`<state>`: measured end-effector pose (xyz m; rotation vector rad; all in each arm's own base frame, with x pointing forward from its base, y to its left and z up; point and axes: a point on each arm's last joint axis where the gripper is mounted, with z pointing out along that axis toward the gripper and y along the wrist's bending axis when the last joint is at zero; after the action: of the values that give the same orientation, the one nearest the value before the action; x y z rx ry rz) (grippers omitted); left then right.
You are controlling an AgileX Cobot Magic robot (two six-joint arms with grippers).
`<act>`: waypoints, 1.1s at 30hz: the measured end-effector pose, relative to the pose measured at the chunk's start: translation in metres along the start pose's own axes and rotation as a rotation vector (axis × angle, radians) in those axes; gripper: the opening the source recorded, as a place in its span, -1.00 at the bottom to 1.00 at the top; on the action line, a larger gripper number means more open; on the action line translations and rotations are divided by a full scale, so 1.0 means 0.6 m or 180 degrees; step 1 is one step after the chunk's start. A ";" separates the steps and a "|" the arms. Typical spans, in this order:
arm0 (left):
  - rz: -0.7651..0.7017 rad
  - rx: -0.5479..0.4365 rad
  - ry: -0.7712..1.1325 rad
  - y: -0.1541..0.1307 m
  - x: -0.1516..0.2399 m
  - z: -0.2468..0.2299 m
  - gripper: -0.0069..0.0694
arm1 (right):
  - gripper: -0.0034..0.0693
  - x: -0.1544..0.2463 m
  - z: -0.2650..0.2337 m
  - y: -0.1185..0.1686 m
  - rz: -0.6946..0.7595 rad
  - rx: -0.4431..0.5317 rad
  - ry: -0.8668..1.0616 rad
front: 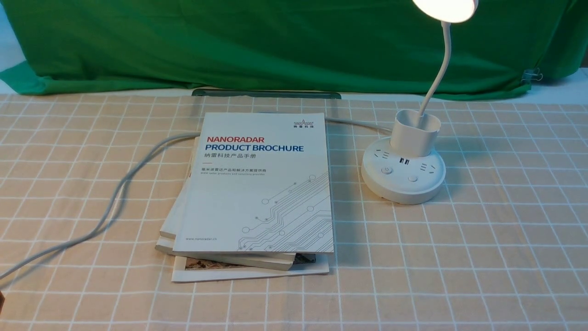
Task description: Turn on the table lamp on the light coffee tablecloth with your hand.
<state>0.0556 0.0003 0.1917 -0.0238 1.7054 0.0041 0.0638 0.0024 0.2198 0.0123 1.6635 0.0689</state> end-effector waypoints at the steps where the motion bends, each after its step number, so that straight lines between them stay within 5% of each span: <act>1: 0.0000 0.0000 0.0000 0.000 0.000 0.000 -0.76 | -0.82 0.012 -0.001 -0.001 -0.0013 0.0006 0.0013; 33: 0.0000 0.0000 0.0000 0.000 0.000 0.000 -0.76 | -0.82 0.051 -0.008 -0.009 -0.0141 0.0173 0.0170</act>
<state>0.0556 0.0003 0.1917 -0.0238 1.7054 0.0041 0.0562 -0.0014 0.1894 0.0148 1.7179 -0.0096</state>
